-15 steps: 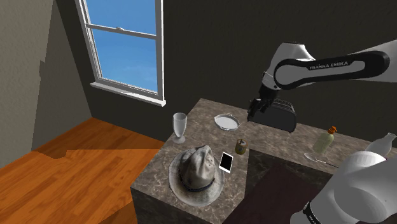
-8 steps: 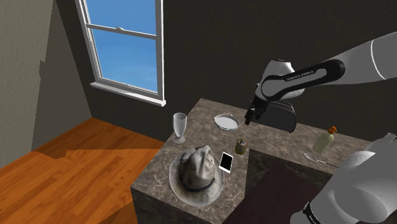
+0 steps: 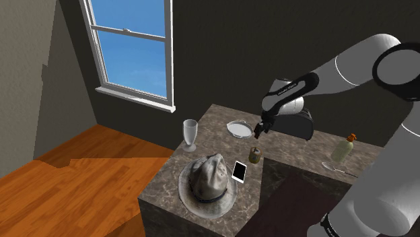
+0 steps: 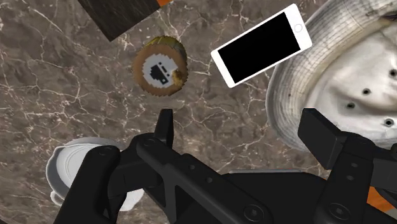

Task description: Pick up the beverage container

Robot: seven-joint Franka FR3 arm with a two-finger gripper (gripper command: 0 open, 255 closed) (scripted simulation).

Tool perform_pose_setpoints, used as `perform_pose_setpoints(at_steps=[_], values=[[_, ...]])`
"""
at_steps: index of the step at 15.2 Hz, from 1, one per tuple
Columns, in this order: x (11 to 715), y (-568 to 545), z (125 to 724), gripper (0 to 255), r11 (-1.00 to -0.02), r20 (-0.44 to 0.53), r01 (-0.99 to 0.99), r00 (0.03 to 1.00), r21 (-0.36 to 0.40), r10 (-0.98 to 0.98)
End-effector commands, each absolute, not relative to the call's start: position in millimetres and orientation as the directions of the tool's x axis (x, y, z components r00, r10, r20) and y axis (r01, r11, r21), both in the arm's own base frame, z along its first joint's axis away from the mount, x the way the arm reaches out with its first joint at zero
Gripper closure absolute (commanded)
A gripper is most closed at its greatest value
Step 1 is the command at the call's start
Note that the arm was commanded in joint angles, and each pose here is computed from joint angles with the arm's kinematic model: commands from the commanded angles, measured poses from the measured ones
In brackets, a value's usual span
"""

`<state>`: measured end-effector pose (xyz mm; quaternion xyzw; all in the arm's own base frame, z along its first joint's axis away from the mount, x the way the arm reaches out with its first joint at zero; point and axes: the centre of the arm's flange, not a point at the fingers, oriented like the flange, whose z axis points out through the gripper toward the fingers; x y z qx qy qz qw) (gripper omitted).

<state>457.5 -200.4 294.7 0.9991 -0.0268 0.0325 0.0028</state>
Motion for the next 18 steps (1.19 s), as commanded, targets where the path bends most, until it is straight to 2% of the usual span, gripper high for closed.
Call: perform_pose_setpoints(at_steps=[1,13,18], values=[[467,-212,267,0,-0.999,0.058,-0.045,0.997,0.005,-0.044],[522,-277,131,0,-1.0,0.013,0.007,1.0,0.008,0.007],[522,-277,110,0,-1.0,0.013,0.007,1.0,0.008,0.007]])
